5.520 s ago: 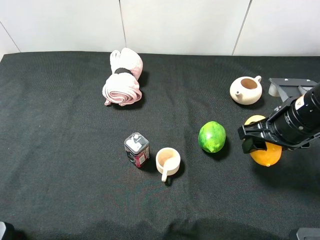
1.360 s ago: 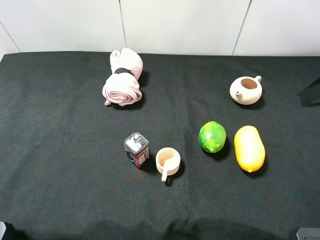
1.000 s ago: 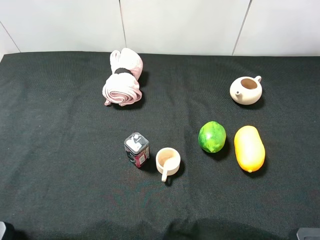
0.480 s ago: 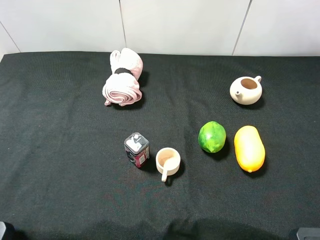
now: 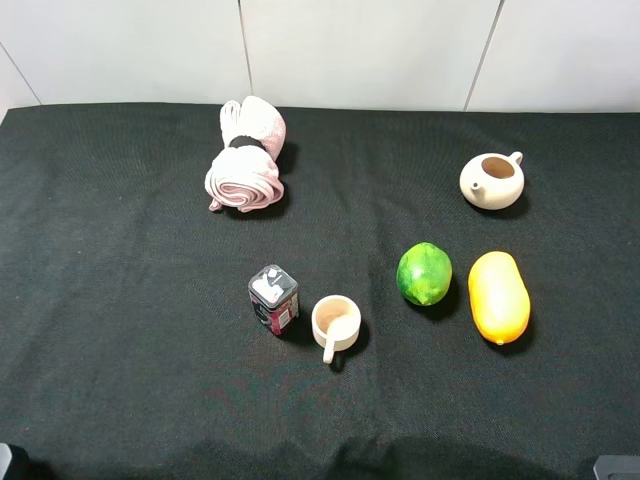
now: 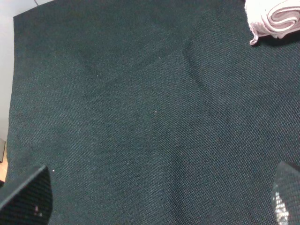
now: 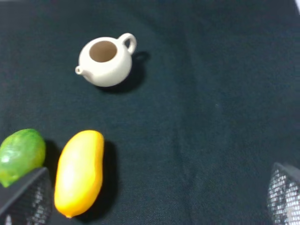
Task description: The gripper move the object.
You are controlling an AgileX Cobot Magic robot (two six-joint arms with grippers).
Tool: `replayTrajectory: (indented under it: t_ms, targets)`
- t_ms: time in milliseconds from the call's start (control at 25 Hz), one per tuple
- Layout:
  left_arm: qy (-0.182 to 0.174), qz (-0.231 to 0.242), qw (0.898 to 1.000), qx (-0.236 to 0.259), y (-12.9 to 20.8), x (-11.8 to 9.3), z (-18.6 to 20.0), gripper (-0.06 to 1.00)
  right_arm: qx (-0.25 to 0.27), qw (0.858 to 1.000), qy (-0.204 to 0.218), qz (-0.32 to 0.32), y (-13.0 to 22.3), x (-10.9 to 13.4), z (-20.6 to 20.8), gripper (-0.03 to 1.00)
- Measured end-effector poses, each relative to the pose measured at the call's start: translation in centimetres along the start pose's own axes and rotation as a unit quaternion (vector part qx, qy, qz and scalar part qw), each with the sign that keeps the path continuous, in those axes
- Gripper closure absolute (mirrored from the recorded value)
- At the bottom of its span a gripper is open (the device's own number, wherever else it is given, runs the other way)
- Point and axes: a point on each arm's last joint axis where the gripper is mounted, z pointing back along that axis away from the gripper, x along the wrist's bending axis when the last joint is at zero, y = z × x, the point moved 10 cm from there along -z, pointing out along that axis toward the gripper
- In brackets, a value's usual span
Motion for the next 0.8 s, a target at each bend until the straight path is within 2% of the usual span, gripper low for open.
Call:
replayTrajectory:
  t_ms: [520, 800]
  targets:
    - [0.0, 0.0, 1.0, 0.0, 0.0, 0.0, 0.0, -0.05, -0.116, 0.993, 0.009, -0.011, 2.1, -0.7, -0.2, 0.27]
    - [0.0, 0.0, 1.0, 0.0, 0.0, 0.0, 0.0, -0.05, -0.104, 0.994, 0.021, -0.005, 3.1, -1.2, -1.6, 0.27]
